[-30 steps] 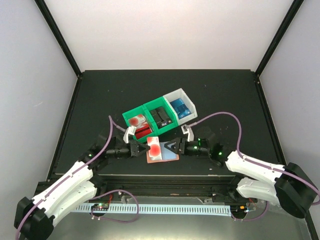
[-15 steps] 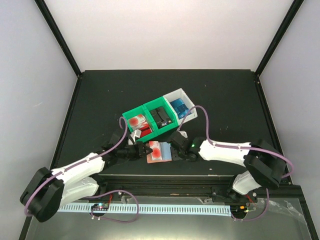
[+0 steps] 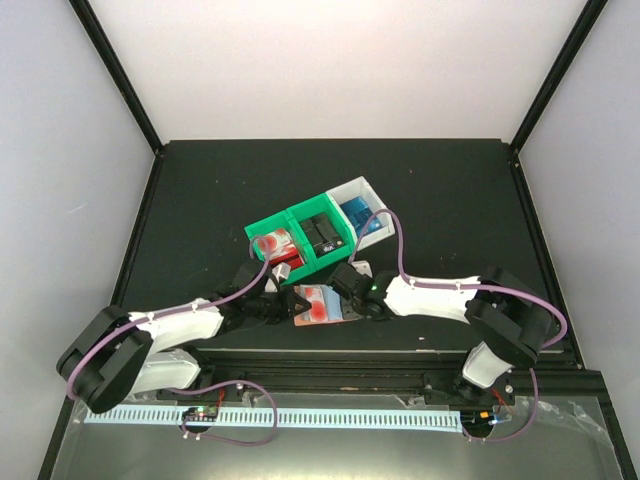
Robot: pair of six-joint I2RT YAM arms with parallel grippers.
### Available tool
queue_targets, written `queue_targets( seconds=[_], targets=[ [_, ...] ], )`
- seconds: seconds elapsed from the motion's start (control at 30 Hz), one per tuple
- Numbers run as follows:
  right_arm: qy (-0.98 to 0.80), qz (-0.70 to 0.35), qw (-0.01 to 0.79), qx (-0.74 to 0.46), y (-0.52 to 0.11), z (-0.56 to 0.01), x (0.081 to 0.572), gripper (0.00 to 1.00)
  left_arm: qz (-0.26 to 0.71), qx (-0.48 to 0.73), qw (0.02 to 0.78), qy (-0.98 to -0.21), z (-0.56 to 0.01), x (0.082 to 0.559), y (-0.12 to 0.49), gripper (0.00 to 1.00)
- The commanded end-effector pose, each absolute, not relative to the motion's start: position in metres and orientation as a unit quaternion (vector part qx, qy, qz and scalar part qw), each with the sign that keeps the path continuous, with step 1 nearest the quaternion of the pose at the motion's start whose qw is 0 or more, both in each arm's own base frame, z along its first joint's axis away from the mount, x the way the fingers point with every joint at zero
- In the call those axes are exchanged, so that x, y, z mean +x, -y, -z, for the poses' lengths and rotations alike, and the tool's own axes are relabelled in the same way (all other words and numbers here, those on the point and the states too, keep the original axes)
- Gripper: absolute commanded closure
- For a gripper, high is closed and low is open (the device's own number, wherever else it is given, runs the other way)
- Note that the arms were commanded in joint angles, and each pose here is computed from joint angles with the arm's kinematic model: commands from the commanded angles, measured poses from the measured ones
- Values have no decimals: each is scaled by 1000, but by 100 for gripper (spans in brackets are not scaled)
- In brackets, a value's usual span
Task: Put the credit cards into the card holder
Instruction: Insert the credit card into the card holder.
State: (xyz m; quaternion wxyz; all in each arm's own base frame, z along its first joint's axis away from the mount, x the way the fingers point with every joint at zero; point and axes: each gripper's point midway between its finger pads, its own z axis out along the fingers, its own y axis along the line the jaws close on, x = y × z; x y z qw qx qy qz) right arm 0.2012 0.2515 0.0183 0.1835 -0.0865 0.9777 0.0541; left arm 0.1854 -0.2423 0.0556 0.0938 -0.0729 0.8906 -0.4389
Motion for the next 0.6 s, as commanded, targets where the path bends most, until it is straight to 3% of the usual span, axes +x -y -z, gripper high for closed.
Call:
queue_targets(
  seconds=[0.0, 0.13, 0.57],
  targets=[
    [-980, -29, 174, -87, -246, -10, 199, 64, 463, -67, 127, -875, -78, 202, 255, 98],
    [-981, -32, 169, -88, -246, -7, 197, 68, 455, -76, 125, -879, -71, 202, 254, 98],
    [-982, -51, 163, -79, -247, -3, 192, 69, 449, -104, 91, -883, -48, 202, 264, 98]
  ],
)
